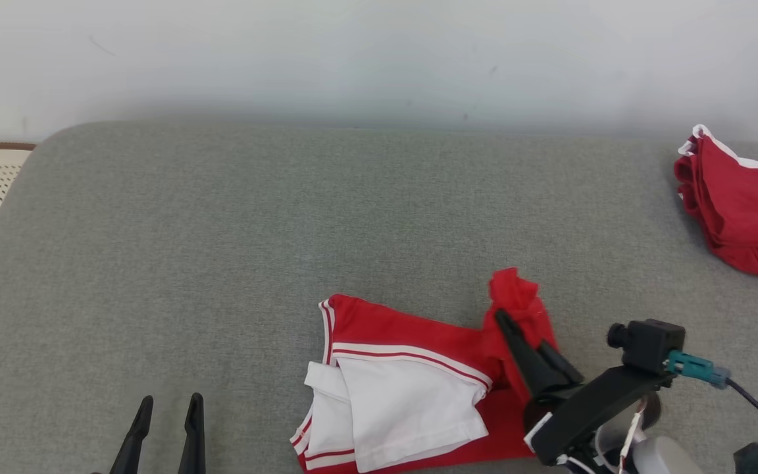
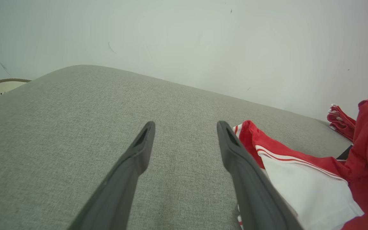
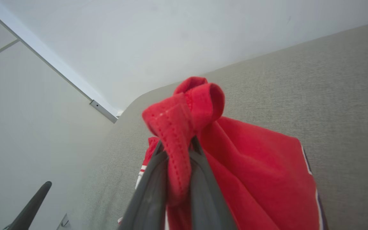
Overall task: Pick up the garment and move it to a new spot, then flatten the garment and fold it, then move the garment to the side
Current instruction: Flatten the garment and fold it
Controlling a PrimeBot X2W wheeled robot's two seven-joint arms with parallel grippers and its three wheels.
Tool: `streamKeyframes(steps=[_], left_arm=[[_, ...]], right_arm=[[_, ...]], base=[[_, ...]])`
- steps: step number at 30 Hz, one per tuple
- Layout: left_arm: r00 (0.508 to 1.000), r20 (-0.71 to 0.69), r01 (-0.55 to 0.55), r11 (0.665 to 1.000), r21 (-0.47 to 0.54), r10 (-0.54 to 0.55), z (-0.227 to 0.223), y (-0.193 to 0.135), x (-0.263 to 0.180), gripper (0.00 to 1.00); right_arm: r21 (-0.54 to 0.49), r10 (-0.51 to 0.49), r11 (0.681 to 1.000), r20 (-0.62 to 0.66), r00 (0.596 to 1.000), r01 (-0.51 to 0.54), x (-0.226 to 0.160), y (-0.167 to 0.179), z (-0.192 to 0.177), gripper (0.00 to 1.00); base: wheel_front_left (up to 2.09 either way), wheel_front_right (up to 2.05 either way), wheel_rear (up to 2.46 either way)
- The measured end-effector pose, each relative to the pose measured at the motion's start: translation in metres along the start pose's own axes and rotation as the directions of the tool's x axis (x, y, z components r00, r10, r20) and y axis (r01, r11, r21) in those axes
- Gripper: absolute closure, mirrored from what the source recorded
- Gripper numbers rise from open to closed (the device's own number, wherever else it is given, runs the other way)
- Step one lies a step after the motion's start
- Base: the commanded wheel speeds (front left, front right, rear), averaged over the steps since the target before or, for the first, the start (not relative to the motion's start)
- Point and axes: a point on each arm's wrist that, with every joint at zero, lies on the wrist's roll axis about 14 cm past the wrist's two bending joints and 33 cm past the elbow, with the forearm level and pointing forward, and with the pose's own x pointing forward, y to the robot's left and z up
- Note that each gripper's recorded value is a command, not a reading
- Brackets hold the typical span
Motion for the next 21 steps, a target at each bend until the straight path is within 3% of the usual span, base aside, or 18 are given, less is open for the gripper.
streamKeyframes(steps=[10, 21], left_arm=[[0.999, 0.008, -0.038, 0.999, -0.002, 0.038, 0.005, 0.010, -0.012, 0.00], [0.997, -0.002, -0.073, 0.997, -0.003, 0.073, 0.003, 0.018, -0.018, 0.00]], right_arm=[[0.075, 0.199, 0.978, -0.040, 0.979, -0.196, 0.027, 0.076, -0.023, 1.00], [0.077, 0.184, 0.981, -0.101, 0.978, -0.176, 0.064, 0.073, -0.058, 1.00]], base=[[0.00, 0.00, 0.00], [0.00, 0.00, 0.00]])
